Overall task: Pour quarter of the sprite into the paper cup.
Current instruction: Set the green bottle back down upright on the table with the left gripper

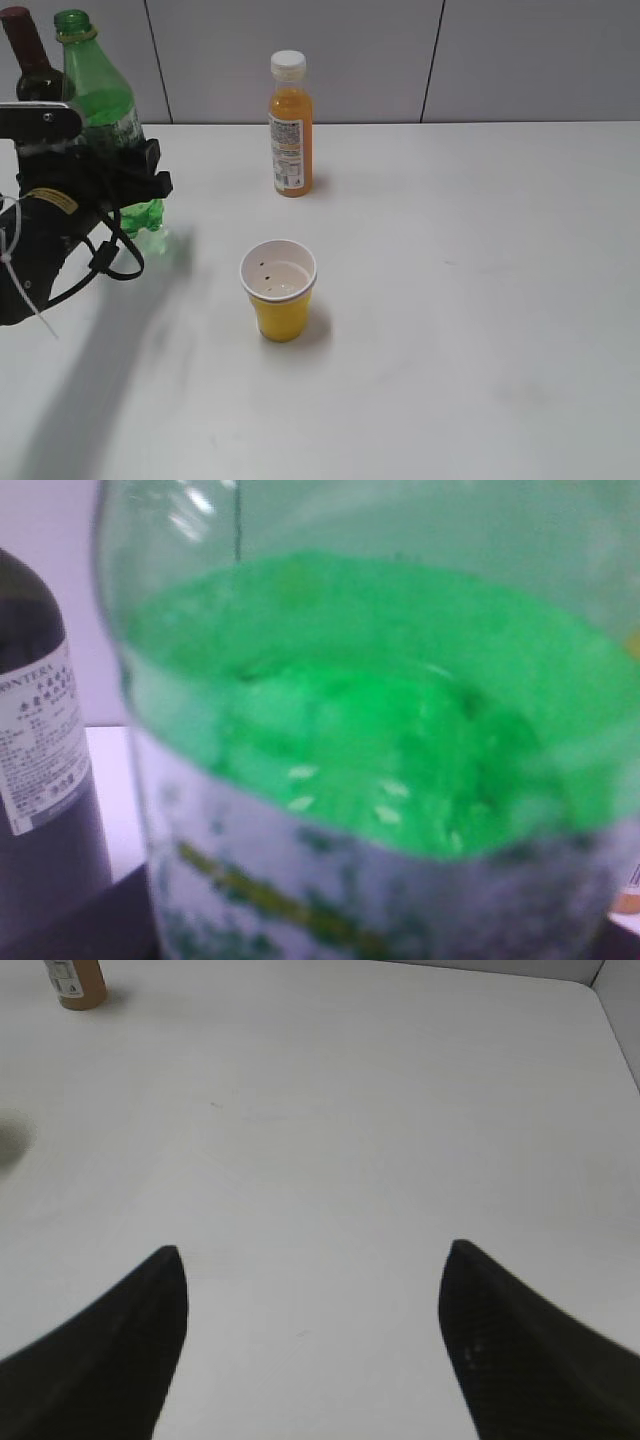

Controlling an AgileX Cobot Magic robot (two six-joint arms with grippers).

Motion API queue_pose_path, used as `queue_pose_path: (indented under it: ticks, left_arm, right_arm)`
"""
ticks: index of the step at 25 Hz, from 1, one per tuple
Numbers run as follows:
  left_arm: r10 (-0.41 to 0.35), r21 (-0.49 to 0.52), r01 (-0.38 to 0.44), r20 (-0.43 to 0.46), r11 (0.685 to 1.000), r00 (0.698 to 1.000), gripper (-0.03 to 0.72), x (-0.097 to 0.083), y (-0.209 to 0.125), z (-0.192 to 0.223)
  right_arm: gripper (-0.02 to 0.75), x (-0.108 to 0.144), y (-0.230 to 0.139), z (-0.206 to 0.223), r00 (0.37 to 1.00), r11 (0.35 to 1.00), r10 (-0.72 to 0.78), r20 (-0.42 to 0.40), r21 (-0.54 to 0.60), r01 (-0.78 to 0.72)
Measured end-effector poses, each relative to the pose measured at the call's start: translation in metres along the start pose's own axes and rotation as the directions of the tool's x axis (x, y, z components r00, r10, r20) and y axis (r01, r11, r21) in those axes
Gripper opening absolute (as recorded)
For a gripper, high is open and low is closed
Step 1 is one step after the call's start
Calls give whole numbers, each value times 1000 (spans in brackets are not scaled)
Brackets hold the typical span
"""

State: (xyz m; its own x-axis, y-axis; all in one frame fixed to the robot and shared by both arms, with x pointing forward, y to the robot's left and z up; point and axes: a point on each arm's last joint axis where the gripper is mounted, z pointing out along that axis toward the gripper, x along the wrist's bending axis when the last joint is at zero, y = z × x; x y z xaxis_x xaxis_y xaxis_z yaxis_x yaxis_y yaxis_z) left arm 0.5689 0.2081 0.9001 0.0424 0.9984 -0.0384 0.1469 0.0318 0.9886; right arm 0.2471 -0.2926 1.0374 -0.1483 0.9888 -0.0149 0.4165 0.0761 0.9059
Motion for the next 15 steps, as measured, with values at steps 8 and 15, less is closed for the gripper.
queue_pose_path:
  ticks: [8,15]
  left_arm:
    - [6,-15,-6,4,1000,1000,449,-5,-12,20]
    - [15,4,-15,1,1000,1000,449,-5,-23,22]
  right_arm:
    - [591,0,0,0,1000,1000,0,0,0,0]
    - [591,0,0,0,1000,1000,0,0,0,0]
